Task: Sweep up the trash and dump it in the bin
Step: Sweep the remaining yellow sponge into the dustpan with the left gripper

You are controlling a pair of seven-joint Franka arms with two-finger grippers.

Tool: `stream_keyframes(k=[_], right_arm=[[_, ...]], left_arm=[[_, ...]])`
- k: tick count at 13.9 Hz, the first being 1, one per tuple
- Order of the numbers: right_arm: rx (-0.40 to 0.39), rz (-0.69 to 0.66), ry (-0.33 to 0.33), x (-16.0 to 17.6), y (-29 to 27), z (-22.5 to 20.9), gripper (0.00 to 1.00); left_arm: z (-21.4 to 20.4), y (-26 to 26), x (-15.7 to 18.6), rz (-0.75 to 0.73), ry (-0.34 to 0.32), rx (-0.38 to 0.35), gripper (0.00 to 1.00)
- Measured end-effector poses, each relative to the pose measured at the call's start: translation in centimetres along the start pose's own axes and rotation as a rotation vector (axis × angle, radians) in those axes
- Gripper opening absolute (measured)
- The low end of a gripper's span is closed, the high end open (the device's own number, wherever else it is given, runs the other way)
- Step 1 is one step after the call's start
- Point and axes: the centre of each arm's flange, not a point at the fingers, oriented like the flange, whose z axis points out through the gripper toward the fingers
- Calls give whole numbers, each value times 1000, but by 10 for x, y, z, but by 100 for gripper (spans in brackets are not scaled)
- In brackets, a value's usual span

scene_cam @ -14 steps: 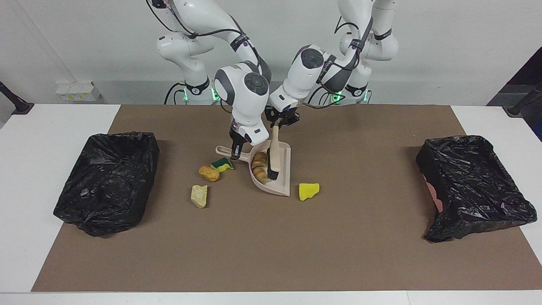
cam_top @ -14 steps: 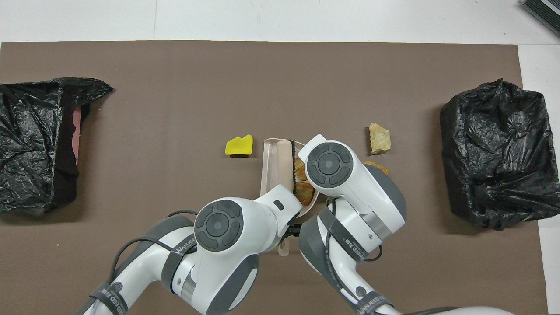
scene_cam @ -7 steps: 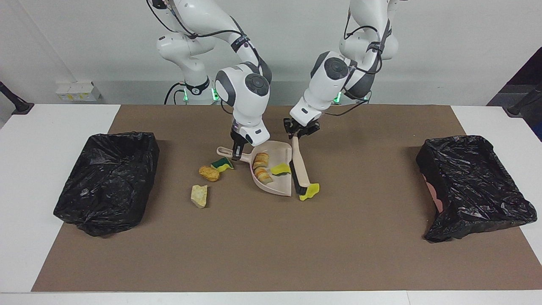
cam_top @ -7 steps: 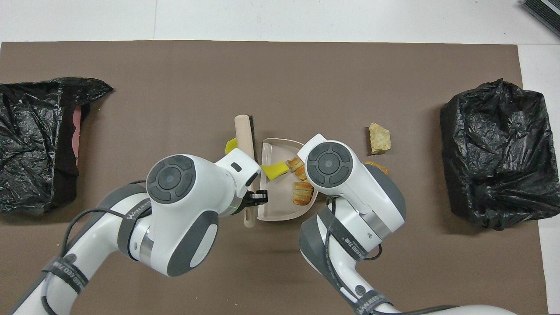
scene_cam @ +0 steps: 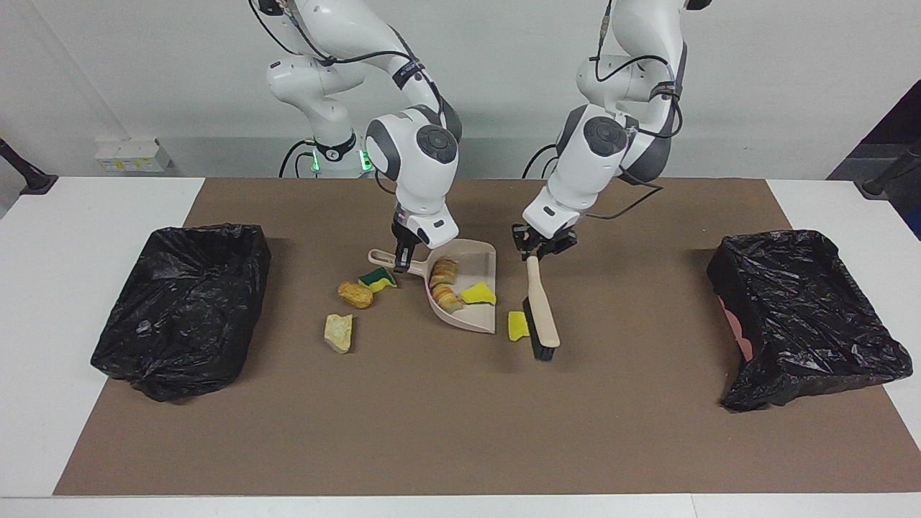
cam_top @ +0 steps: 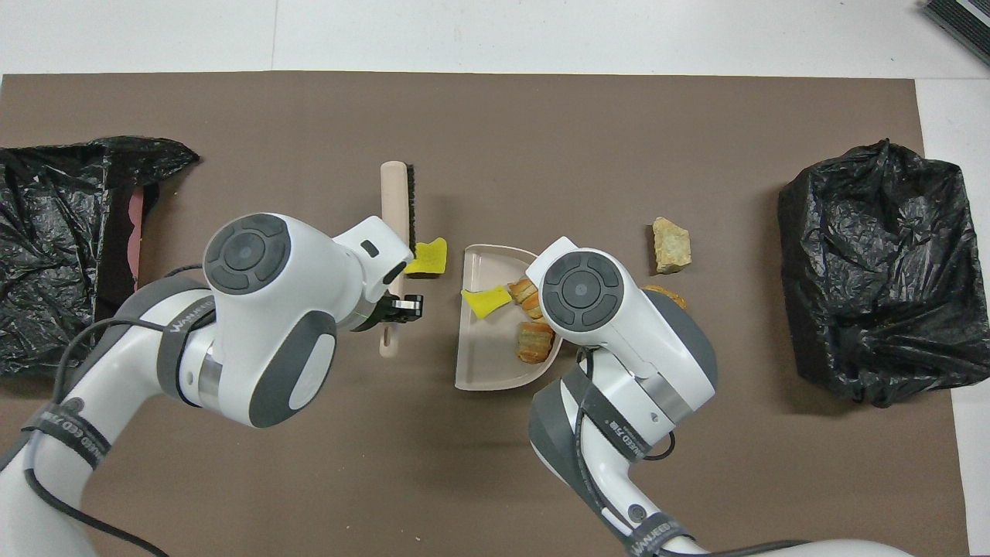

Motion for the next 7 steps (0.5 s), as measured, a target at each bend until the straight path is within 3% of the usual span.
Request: stream_keyframes(k=[3, 7], right_arm=[[0, 0, 0, 0, 0, 0, 32], [0, 0, 0, 0, 0, 0, 32]], left_arm=[[23, -41, 13, 157, -37, 102, 27], [36, -70, 11, 269, -155, 130, 27]])
